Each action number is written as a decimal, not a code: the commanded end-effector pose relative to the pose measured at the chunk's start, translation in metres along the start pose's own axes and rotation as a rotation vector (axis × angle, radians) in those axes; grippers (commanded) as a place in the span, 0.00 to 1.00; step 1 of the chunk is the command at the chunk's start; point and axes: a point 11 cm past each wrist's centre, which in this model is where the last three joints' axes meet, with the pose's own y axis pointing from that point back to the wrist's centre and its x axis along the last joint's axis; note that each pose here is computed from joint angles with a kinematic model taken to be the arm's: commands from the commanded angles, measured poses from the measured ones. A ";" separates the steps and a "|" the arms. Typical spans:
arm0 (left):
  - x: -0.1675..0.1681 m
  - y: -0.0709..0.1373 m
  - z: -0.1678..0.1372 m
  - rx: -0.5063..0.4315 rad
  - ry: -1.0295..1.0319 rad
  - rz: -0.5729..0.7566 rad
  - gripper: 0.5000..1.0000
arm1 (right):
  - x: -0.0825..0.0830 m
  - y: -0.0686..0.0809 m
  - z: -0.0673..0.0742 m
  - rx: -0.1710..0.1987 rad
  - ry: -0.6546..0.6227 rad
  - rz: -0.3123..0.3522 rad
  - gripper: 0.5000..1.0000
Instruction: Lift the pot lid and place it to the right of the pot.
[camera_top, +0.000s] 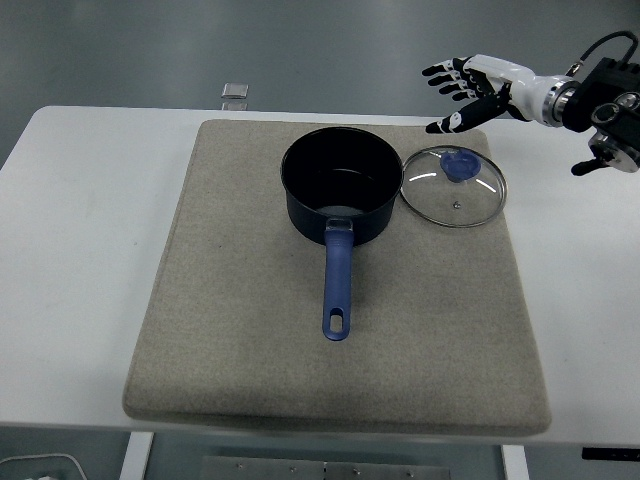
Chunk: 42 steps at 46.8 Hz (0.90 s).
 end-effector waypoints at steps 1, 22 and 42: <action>0.000 0.000 -0.001 0.002 -0.001 0.000 1.00 | 0.002 0.000 -0.006 0.033 -0.118 0.011 0.80; 0.000 0.000 0.000 0.000 0.000 0.000 1.00 | -0.004 -0.010 -0.010 0.177 -0.748 0.039 0.80; 0.000 0.000 0.000 0.000 -0.001 0.000 1.00 | -0.009 -0.010 0.016 0.185 -1.025 0.069 0.80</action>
